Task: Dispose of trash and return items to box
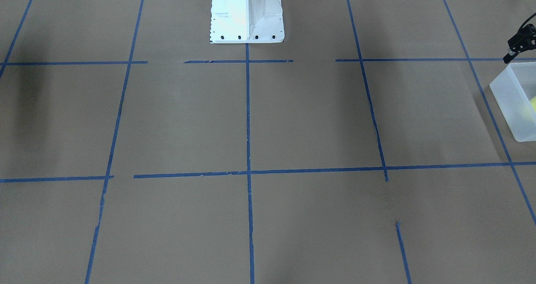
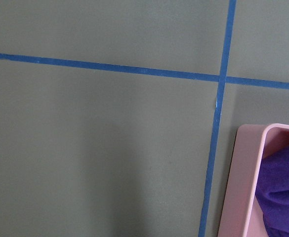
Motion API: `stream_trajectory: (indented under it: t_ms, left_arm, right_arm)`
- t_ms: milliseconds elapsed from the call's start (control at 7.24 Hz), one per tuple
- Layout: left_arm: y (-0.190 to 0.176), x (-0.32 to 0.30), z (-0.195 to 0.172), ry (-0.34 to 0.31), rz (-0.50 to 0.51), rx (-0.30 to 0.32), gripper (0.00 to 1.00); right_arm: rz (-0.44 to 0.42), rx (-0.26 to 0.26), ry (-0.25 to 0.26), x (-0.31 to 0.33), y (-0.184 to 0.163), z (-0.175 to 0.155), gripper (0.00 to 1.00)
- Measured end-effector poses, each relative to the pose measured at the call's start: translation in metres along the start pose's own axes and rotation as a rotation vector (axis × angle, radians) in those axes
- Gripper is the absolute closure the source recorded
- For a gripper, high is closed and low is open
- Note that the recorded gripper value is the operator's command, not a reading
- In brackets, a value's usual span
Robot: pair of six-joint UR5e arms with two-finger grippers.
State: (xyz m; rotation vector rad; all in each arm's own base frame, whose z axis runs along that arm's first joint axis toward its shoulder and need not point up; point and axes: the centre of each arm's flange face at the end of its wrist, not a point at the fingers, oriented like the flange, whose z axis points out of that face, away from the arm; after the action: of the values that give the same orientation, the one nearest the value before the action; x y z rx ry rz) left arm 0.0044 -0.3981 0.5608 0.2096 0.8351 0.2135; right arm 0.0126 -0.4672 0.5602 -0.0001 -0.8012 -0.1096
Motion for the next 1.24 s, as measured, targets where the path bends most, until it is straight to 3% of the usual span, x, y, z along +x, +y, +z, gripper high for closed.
stream_trajectory:
  t_ms: [414,1243]
  left_arm:
    - [0.007,-0.02,0.009,-0.01,0.078,-0.072,0.0]
    - [0.02,-0.037,0.004,0.044,-0.086,-0.08,0.0]
  right_arm:
    - [-0.005,0.001,-0.003,-0.003,0.0,0.0,0.0]
    - [-0.009,-0.001,-0.013,-0.006,0.0,0.0,0.0]
